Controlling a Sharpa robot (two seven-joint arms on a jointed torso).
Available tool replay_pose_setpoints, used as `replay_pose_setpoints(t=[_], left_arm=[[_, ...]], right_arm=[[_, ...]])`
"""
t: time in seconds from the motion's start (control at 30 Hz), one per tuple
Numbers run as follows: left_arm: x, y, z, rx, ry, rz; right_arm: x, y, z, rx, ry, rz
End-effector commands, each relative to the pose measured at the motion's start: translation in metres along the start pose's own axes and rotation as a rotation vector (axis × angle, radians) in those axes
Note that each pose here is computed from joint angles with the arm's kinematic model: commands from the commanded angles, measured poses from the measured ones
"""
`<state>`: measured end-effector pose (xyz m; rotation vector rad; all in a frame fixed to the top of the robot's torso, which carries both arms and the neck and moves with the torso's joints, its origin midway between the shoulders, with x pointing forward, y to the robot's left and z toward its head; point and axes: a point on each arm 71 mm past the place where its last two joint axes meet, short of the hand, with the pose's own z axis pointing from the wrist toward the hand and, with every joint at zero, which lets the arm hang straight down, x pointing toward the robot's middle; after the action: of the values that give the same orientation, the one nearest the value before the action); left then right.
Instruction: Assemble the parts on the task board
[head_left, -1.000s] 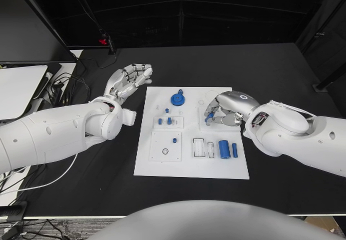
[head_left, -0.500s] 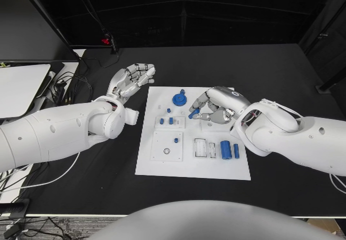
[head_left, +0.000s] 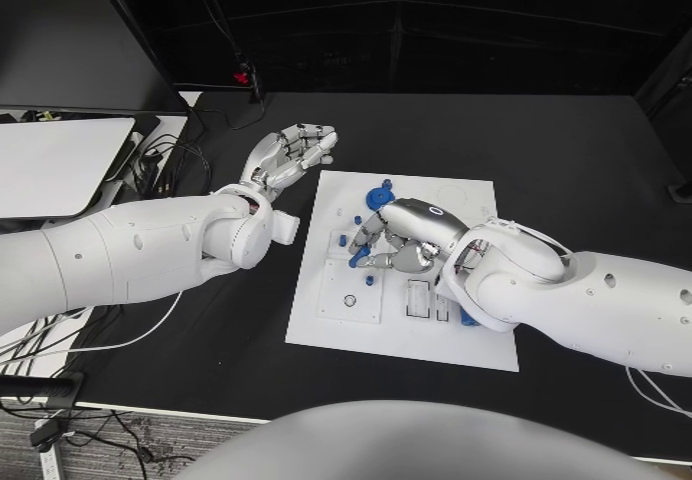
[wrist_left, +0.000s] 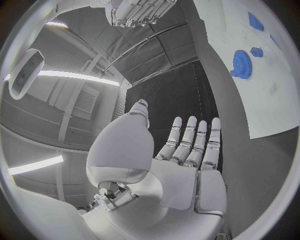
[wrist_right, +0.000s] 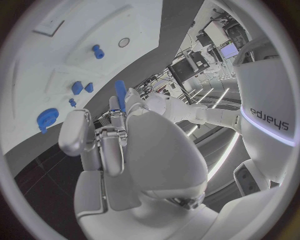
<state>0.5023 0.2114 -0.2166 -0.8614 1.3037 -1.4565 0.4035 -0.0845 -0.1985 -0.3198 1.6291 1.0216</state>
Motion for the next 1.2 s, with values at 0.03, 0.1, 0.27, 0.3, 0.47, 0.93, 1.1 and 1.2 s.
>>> replay_pose_setpoints(t=[0.03, 0.1, 0.27, 0.3, 0.47, 0.93, 1.1, 1.2], left_arm=[[0.0011, -0.0103, 0.0, 0.136, 0.007, -0.007], [0.0013, -0.0102, 0.0, 0.136, 0.007, -0.007], [0.0012, -0.0102, -0.0002, 0.135, 0.007, -0.007], [0.0012, -0.0102, -0.0001, 0.135, 0.007, -0.007], [0.0018, -0.0101, 0.0001, 0.135, 0.008, -0.008], [0.0017, -0.0101, 0.0, 0.135, 0.009, -0.009], [0.0017, -0.01, 0.0, 0.135, 0.008, -0.008], [0.0018, -0.0101, -0.0001, 0.135, 0.009, -0.009]], right_arm=[[0.013, 0.008, 0.002, -0.071, 0.106, -0.063], [0.018, 0.01, 0.003, -0.085, 0.13, -0.082], [0.028, 0.014, 0.005, -0.1, 0.174, -0.126], [0.03, 0.014, 0.006, -0.102, 0.181, -0.135], [0.038, 0.014, 0.005, -0.103, 0.207, -0.173], [0.042, 0.013, 0.004, -0.111, 0.2, -0.232], [0.043, 0.013, 0.006, -0.113, 0.195, -0.24], [0.044, 0.014, 0.008, -0.116, 0.192, -0.243]])
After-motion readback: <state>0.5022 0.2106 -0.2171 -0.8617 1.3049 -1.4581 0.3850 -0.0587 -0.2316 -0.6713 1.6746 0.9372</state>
